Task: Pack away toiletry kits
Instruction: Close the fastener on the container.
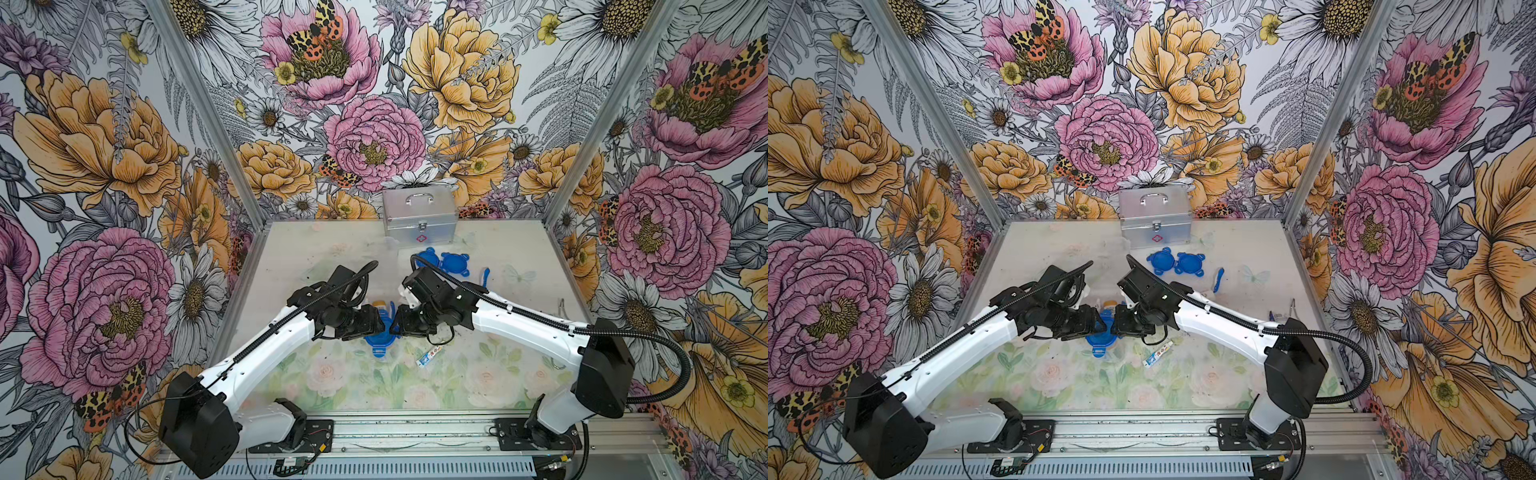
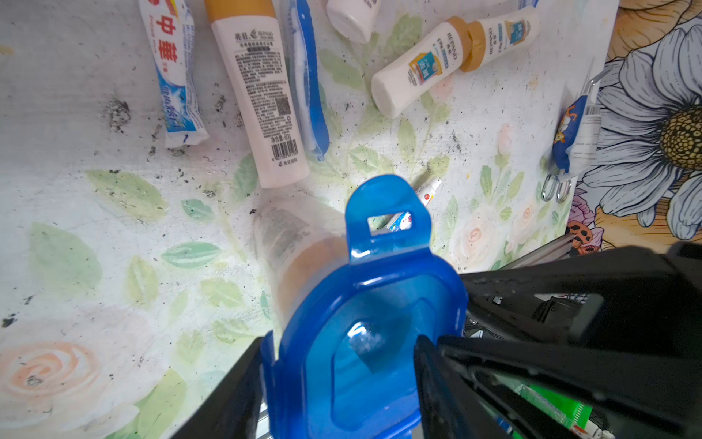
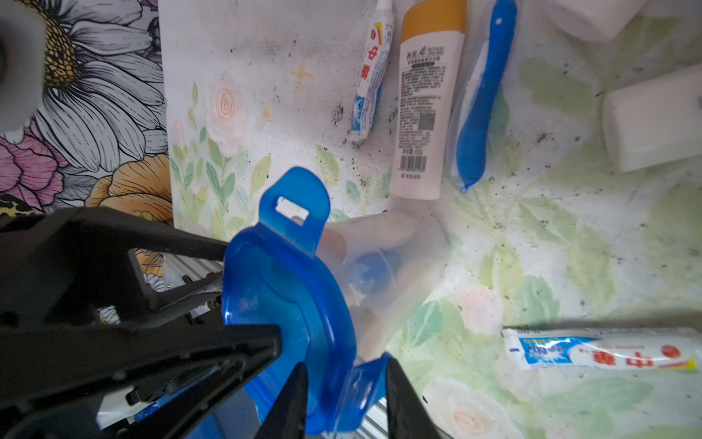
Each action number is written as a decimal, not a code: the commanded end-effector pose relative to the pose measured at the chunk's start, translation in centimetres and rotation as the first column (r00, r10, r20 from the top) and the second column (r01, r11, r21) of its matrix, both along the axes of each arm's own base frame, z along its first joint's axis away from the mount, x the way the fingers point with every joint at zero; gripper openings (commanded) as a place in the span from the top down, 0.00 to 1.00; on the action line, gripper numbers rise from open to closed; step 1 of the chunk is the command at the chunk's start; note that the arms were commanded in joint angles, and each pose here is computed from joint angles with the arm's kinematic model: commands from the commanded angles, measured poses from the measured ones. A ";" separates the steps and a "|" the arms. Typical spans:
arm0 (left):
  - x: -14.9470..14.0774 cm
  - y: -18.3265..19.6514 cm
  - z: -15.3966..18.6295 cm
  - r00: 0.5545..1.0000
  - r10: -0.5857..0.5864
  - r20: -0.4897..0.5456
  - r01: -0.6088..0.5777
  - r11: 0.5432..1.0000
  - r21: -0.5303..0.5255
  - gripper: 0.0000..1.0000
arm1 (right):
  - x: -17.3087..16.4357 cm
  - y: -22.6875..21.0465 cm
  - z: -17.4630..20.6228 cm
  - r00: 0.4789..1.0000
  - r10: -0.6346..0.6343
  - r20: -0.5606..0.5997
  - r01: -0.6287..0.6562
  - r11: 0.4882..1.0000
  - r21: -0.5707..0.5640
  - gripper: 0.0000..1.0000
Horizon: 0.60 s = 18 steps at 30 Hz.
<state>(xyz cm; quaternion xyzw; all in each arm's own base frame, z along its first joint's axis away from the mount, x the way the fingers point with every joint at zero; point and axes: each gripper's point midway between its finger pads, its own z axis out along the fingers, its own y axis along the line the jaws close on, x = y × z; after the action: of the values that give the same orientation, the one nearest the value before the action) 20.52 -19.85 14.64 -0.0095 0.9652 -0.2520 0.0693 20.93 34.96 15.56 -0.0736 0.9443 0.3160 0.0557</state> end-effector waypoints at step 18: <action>-1.9 -2.5 -0.3 0.996 0.018 -0.088 -0.028 0.993 -0.110 0.40 | 0.3 0.5 -3.1 1.000 0.007 -0.011 -0.006 0.992 0.123 0.62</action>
<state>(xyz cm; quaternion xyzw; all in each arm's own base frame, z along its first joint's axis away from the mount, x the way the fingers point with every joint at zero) 19.32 -20.87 14.27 -0.0470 0.9598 -0.2734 0.0418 22.86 35.65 15.08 -0.0633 0.9163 0.3862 0.0852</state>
